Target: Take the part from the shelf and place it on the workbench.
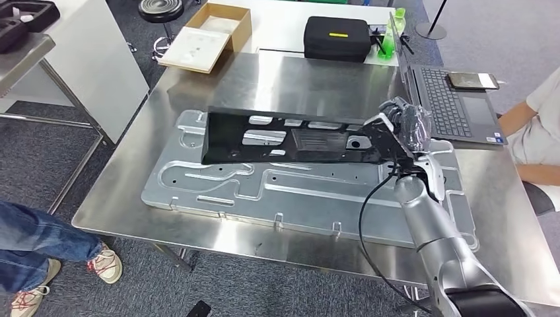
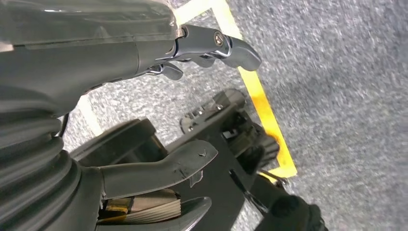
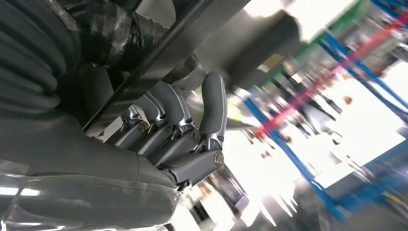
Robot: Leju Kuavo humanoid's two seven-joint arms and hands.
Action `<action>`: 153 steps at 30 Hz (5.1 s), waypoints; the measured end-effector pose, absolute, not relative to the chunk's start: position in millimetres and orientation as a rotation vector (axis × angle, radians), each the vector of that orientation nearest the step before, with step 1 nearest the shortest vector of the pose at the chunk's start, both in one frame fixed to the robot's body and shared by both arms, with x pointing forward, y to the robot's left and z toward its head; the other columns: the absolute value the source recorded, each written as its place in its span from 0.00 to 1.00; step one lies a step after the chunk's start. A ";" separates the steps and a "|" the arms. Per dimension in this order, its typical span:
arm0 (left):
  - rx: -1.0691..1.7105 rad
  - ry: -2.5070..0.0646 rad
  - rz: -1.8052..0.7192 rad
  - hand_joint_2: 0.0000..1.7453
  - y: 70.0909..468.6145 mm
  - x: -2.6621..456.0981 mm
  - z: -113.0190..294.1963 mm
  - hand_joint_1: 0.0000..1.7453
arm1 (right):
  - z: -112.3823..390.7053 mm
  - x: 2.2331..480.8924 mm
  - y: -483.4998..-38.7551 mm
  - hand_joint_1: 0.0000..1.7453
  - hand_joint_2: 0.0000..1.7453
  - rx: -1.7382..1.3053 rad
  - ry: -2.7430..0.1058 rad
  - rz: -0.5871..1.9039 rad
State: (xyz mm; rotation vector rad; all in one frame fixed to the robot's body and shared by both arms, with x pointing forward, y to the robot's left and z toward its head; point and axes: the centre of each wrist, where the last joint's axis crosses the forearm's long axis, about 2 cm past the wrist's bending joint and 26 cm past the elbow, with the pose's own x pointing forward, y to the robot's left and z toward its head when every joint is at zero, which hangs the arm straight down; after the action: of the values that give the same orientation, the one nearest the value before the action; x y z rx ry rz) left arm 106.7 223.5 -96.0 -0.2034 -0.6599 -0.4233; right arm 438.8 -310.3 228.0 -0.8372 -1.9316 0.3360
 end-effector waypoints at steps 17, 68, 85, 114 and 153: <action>-0.232 -0.675 -0.414 0.75 231.4 102.0 -98.1 0.00 | 277.1 486.4 -379.8 0.00 1.00 -0.513 -1.515 0.295; -0.223 -0.656 -0.378 0.00 221.3 97.7 -97.8 0.00 | 258.6 387.8 -208.7 0.00 0.00 -0.986 -2.417 0.716; -0.209 -0.641 -0.389 0.00 224.5 94.6 -98.9 0.00 | 247.1 352.5 -164.0 0.00 0.00 -0.910 -2.529 0.795; -0.212 -0.643 -0.401 0.00 224.0 96.0 -98.5 0.00 | 246.9 342.7 -149.8 0.00 0.00 -0.873 -2.567 0.774; -0.228 -0.626 -0.405 0.00 216.2 89.2 -98.8 0.00 | 230.5 334.4 -146.5 0.00 0.00 -0.824 -2.540 0.765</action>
State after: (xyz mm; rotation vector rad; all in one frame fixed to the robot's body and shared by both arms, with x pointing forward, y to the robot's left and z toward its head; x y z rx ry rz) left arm 89.2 216.2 -98.8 -0.2283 -0.6256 -0.4052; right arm 334.4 -146.5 230.5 -0.8236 -2.5396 0.7646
